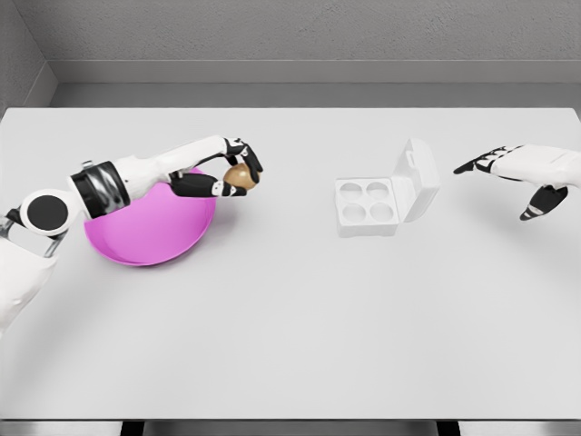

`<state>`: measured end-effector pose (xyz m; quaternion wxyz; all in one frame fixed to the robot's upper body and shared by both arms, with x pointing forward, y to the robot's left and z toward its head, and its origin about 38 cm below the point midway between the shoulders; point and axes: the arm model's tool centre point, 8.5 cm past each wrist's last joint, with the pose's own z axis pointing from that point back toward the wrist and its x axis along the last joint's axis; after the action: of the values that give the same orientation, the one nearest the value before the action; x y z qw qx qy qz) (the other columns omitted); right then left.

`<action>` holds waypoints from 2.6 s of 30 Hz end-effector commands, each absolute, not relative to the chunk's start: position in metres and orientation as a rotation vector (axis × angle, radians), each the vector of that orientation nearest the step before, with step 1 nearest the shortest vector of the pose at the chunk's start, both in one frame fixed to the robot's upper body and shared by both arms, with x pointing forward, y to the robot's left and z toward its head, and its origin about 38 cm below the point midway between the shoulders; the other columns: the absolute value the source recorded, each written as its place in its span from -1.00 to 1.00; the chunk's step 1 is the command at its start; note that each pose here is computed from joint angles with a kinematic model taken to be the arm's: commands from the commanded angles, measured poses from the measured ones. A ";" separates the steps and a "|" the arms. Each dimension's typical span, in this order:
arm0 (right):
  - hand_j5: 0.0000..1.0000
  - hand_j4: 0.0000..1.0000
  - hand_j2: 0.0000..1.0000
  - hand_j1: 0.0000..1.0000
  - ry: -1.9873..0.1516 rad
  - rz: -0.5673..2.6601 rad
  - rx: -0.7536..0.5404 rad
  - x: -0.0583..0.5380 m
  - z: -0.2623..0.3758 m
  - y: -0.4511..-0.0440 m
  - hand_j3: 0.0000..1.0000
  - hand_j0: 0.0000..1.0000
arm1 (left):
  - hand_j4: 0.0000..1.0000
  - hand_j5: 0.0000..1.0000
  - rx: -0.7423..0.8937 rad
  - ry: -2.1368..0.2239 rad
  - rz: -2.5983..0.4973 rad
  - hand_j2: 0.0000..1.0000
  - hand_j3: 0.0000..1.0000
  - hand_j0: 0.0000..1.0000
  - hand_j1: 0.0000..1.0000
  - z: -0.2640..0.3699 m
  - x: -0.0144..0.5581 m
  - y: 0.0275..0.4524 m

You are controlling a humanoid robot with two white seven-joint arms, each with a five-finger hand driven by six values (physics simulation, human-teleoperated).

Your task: Pack egg into the box and close the box lid

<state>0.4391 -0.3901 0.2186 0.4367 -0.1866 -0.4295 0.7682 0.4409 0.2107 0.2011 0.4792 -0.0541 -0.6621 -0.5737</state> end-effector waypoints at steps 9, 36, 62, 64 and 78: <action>1.00 1.00 1.00 1.00 -1.067 1.905 -0.466 0.439 0.220 -0.392 1.00 1.00 | -0.20 -0.20 -0.173 -1.649 -1.399 -0.20 -0.20 -0.20 -0.20 0.204 0.441 0.191; 1.00 1.00 1.00 1.00 -1.063 1.907 -0.473 0.438 0.221 -0.394 1.00 1.00 | -0.23 -0.23 -0.281 -1.717 -1.446 -0.23 -0.23 -0.23 -0.23 0.210 0.437 0.124; 1.00 1.00 1.00 1.00 -1.048 1.859 -0.484 0.444 0.219 -0.407 1.00 1.00 | -0.22 -0.22 -0.438 -1.872 -1.480 -0.22 -0.22 -0.22 -0.22 0.201 0.441 0.060; 1.00 1.00 1.00 1.00 -1.047 1.860 -0.481 0.444 0.218 -0.406 1.00 1.00 | -0.22 -0.22 -0.453 -1.905 -1.486 -0.22 -0.22 -0.22 -0.22 0.201 0.440 0.060; 1.00 1.00 1.00 1.00 -1.044 1.861 -0.481 0.444 0.218 -0.406 1.00 1.00 | -0.19 -0.19 -0.491 -1.997 -1.478 -0.19 -0.19 -0.19 -0.19 0.198 0.452 0.063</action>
<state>0.4438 -0.4055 0.2173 0.4578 -0.1950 -0.4235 0.7570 0.4505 0.0624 0.2019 0.2939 -0.1812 -0.7517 -0.5619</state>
